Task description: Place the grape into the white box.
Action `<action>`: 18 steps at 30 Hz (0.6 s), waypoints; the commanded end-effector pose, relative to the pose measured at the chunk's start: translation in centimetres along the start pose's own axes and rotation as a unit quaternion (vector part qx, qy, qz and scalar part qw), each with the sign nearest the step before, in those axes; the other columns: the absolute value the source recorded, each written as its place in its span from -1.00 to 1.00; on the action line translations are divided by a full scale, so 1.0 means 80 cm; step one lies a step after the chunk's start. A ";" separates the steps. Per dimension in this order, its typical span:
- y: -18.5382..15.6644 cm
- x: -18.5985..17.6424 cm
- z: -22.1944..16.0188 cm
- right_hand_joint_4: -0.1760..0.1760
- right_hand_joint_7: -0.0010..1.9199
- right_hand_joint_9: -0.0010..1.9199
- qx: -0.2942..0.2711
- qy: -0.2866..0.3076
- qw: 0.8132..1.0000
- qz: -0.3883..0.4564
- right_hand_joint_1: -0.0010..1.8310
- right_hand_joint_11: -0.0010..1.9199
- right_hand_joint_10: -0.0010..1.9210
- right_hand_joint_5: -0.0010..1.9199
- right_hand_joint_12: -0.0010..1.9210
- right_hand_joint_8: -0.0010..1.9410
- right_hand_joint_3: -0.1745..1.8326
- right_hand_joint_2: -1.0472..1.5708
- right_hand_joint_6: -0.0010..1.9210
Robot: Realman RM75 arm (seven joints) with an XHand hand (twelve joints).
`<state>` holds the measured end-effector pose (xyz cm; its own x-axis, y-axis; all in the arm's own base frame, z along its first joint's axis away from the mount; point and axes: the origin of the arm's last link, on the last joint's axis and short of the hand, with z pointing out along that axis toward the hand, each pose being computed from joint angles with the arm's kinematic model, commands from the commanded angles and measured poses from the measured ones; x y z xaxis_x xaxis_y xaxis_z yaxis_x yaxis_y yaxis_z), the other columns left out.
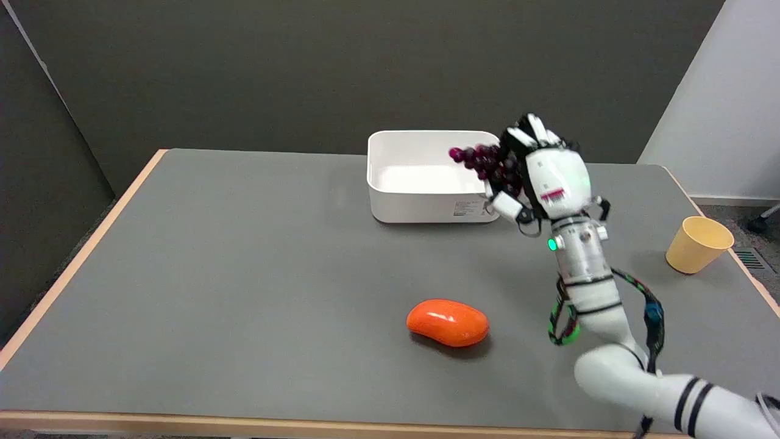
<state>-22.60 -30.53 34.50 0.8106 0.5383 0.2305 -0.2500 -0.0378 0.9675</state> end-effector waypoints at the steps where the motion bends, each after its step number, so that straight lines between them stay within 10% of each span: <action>1: -0.031 -0.054 0.204 -0.59 -0.84 -0.38 0.005 -0.097 0.995 -0.020 0.12 -0.47 1.00 -0.23 1.00 1.00 -0.19 0.53 0.60; 14: -0.021 -0.149 0.239 -0.52 -1.00 -0.55 -0.084 -0.220 0.972 -0.026 0.08 -0.95 1.00 -0.30 1.00 1.00 -0.25 0.59 0.67; 18: -0.012 -0.150 0.219 -0.84 -1.00 -0.79 -0.105 -0.219 0.969 0.053 0.10 -1.00 1.00 -0.35 1.00 1.00 -0.51 0.70 0.66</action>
<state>-21.98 -45.15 34.35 0.9276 0.3310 0.1732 -0.2059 0.0663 0.9763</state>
